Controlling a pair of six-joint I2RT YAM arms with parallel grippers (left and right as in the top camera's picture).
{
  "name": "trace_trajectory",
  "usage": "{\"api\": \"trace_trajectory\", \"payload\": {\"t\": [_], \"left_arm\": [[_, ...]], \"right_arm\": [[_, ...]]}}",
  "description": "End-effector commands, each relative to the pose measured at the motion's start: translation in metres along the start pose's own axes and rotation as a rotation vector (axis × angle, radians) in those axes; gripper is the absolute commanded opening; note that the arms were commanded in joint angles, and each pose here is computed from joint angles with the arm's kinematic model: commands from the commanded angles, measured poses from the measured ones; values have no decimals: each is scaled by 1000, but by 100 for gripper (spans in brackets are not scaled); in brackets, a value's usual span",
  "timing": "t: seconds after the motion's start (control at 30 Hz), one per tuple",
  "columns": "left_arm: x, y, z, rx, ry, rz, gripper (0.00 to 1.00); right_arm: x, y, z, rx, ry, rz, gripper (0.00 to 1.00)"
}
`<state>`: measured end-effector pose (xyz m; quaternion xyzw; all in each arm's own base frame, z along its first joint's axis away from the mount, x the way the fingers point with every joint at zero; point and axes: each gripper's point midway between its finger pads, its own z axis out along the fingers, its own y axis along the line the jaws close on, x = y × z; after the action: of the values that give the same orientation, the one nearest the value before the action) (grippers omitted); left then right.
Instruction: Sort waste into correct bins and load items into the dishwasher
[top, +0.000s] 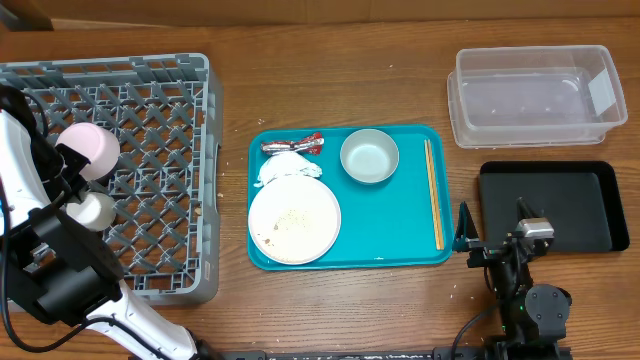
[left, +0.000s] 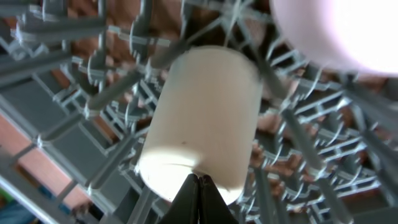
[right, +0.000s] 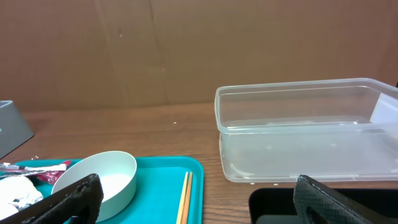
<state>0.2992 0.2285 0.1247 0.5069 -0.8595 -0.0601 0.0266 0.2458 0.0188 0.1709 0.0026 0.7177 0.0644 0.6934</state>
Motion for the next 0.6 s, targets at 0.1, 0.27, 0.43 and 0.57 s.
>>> {"api": "trace_trajectory", "payload": {"t": [0.1, 0.27, 0.43, 0.57], "left_arm": [[-21, -1, 8, -7, -73, -37, 4], [-20, -3, 9, 1, -69, -36, 4], [-12, -17, -6, 103, -38, 0, 4], [-7, -34, -51, 259, -76, 78, 4]], "right_arm": [[1, -2, 0, 8, -7, -7, 100], [1, -2, 0, 8, -7, -7, 100], [1, -2, 0, 8, -7, -7, 100], [1, -2, 0, 8, -7, -7, 100]]}}
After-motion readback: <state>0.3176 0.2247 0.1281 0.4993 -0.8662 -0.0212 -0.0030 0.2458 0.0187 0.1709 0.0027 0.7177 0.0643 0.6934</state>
